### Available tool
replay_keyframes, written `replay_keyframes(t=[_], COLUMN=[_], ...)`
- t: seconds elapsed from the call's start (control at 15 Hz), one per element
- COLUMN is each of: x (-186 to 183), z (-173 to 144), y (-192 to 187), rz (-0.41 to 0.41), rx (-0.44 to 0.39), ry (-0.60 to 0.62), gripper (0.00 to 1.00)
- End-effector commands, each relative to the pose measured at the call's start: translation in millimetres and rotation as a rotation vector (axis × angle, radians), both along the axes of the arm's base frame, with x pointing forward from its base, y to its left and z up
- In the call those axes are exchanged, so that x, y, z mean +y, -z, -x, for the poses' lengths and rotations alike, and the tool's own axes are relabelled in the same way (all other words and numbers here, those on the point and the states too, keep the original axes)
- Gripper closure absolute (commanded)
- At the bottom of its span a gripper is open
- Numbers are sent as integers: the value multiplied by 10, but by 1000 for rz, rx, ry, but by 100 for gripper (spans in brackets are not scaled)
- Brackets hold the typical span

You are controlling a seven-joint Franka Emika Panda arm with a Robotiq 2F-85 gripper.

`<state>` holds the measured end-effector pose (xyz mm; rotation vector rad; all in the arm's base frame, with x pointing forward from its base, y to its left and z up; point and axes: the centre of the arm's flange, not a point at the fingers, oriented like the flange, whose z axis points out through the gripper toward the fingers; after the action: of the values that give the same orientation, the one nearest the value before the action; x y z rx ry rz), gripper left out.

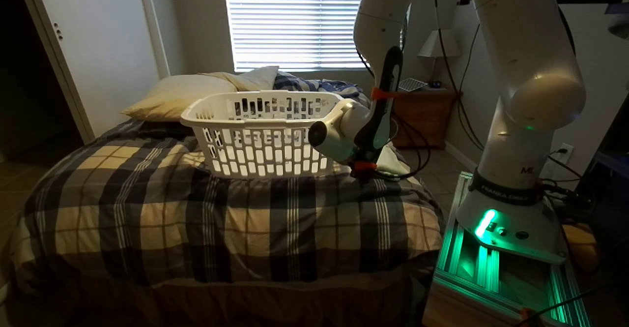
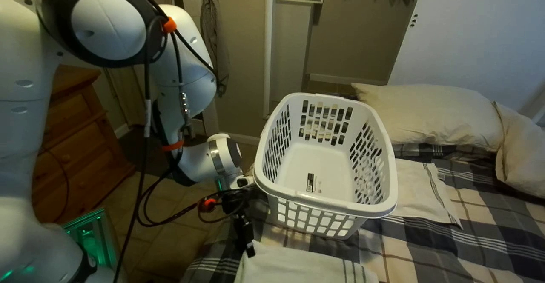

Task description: Put the towel on the side of the laundry basket

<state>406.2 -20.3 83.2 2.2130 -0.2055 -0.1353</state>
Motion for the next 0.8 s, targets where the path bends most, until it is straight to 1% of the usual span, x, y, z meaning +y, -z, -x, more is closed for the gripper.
replay_keyframes(t=[0.0,0.27,0.47,0.6,0.73], x=[-41,-69,-112,-134,-109], z=[240,455,486,499,605], y=[-369,-604,-665,-746,-920], rz=[25,27,19,24,54], rx=[9,16,18,-1,-26], ry=[62,97,103,99,115], gripper=[97,97,97,97,97])
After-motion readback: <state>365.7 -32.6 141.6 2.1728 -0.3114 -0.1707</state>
